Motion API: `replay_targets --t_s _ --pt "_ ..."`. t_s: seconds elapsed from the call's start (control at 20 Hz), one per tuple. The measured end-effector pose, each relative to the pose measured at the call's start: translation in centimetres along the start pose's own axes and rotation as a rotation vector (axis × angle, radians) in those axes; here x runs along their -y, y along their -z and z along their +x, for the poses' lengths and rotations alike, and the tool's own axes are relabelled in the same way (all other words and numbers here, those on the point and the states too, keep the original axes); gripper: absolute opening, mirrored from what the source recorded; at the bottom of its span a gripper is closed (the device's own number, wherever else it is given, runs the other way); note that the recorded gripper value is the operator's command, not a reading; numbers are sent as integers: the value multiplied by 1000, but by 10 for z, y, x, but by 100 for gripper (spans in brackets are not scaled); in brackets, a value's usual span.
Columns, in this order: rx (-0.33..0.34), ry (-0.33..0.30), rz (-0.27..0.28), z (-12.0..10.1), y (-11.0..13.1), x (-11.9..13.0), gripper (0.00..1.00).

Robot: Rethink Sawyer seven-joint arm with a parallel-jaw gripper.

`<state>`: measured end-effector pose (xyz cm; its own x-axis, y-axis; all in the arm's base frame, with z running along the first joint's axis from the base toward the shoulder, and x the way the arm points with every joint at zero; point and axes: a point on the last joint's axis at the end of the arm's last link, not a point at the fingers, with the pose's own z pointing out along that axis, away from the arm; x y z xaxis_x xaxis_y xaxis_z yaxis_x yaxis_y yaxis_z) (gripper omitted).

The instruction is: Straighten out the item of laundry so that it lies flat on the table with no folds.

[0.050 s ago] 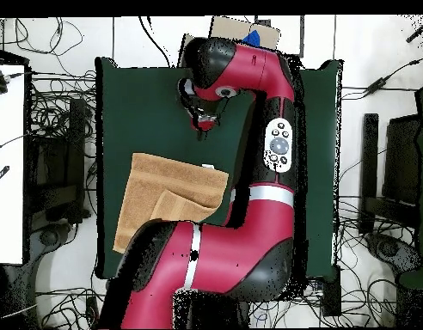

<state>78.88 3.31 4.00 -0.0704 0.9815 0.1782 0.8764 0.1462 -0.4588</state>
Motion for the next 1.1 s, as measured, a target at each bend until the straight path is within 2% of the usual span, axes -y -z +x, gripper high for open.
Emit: replay_targets --t_s 0.3,0.75,0.9,1.1 --pt "-11 -3 32 -3 -25 -2 100" --pt "-21 2 77 4 -32 15 100" --pt "-14 5 56 9 -27 23 100" --pt "9 13 -3 17 -13 30 100"
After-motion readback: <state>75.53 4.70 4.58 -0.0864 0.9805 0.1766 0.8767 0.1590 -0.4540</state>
